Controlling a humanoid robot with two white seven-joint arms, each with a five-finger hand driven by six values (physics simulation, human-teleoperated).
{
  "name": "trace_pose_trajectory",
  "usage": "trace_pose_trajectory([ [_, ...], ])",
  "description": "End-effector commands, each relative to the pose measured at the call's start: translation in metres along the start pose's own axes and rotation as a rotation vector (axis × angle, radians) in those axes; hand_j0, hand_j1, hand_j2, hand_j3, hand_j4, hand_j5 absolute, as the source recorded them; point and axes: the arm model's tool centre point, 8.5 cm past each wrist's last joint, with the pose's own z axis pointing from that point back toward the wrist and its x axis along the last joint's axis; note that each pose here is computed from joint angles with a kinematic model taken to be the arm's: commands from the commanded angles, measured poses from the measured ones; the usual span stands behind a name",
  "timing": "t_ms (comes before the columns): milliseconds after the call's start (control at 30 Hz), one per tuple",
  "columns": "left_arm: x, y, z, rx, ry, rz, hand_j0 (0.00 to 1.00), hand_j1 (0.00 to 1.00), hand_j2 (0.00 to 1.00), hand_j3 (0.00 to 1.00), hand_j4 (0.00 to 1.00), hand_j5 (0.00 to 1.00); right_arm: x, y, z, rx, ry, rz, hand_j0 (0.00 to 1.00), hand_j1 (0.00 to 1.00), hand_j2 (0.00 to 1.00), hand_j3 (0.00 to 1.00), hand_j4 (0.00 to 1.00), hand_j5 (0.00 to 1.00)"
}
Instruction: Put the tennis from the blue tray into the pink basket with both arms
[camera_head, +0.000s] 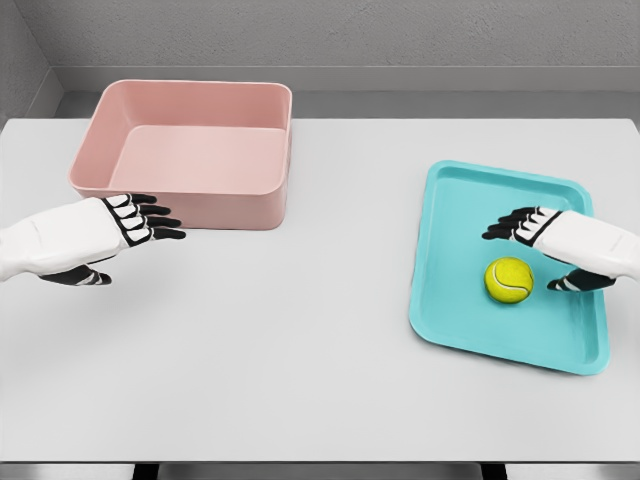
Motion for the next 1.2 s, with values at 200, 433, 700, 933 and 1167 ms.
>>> trace_pose_trajectory([
  [200,0.0,0.0,0.0,0.002,0.001,0.006,1.0,1.0,1.0,1.0,1.0,1.0,0.008,0.002,-0.004,0.003,-0.025,0.001,0.97,0.97,0.97,0.97,0.97,0.97],
  [433,0.0,0.0,0.0,0.002,0.001,0.006,1.0,1.0,1.0,1.0,1.0,1.0,0.014,0.012,-0.008,0.022,-0.041,-0.01,0.97,0.97,0.97,0.97,0.97,0.97],
  [700,0.0,0.0,0.0,0.002,0.001,0.006,1.0,1.0,1.0,1.0,1.0,1.0,0.018,0.018,-0.013,0.027,-0.053,-0.012,0.96,0.96,0.96,0.96,0.96,0.96],
  [933,0.0,0.0,0.0,0.002,0.001,0.006,1.0,1.0,1.0,1.0,1.0,1.0,0.021,0.021,-0.019,0.024,-0.063,-0.013,0.94,0.94,0.94,0.94,0.94,0.94],
  [1167,0.0,0.0,0.0,0.004,-0.001,0.006,1.0,1.0,1.0,1.0,1.0,1.0,0.019,0.024,-0.018,0.04,-0.054,0.0,0.89,0.89,0.89,0.89,0.89,0.89],
])
